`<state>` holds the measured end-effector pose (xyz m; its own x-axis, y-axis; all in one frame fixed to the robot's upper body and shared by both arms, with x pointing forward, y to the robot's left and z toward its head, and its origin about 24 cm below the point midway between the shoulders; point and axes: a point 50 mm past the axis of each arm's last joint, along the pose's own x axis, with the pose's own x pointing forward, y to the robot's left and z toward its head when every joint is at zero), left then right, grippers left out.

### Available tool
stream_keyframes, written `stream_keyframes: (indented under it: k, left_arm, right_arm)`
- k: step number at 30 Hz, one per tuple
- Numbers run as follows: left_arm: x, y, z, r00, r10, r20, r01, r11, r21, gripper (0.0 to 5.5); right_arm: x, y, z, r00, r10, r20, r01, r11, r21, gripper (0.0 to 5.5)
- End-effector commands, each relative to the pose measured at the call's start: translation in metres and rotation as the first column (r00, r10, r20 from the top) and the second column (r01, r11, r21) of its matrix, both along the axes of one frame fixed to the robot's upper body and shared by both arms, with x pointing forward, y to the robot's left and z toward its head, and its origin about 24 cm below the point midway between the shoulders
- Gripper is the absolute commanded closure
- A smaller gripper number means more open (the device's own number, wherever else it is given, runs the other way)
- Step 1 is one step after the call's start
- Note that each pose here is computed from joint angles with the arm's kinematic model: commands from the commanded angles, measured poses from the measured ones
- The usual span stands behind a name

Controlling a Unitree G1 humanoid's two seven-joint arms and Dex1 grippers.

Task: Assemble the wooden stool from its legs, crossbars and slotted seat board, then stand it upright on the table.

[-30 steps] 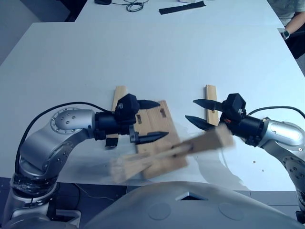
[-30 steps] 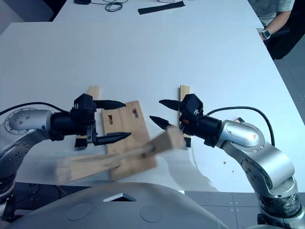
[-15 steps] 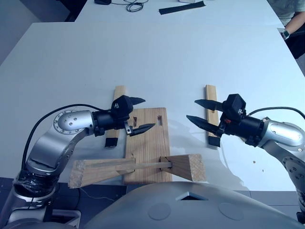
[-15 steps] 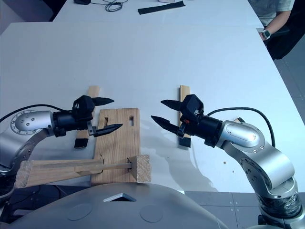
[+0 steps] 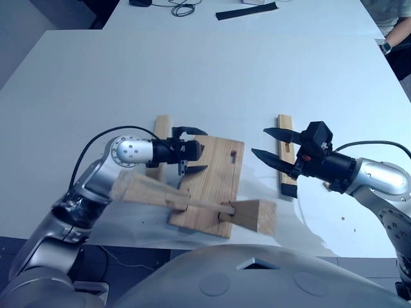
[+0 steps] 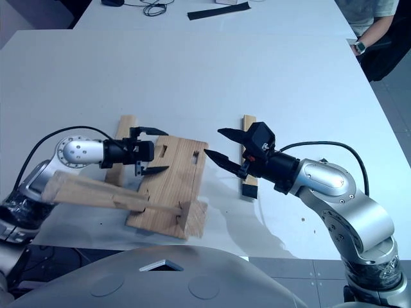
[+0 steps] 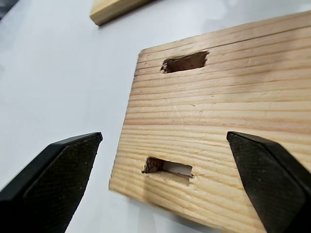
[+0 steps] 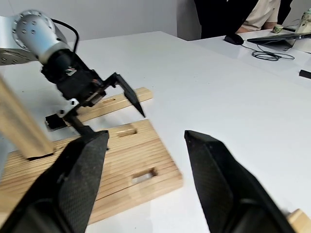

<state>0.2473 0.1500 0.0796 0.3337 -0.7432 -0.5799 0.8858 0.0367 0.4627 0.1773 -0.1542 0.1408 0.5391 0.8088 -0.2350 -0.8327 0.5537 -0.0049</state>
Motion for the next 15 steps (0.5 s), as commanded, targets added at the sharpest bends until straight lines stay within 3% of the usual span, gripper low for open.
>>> stream_keyframes:
  k: [1,7,11,15]
  left_arm:
    - [0.014,0.007,-0.025,0.992,0.12,-0.047,-0.116,0.99,0.085,0.72]
    - [0.041,-0.004,-0.025,0.976,0.217,-0.023,-0.216,0.976,0.026,0.72]
    - [0.061,-0.009,-0.029,0.94,0.34,-0.001,-0.34,0.94,-0.026,0.72]
    - [0.073,-0.004,-0.037,0.872,0.489,0.014,-0.486,0.87,-0.078,0.72]
  right_arm:
    - [0.001,0.001,0.001,1.0,-0.009,0.022,0.009,1.0,-0.019,2.61]
    - [0.009,-0.003,-0.005,0.998,-0.057,0.037,0.059,0.997,-0.052,2.61]
    - [0.027,-0.011,-0.007,0.974,-0.201,0.104,0.208,0.976,-0.063,2.61]
    - [0.042,-0.014,0.001,0.919,-0.355,0.17,0.356,0.934,0.026,2.61]
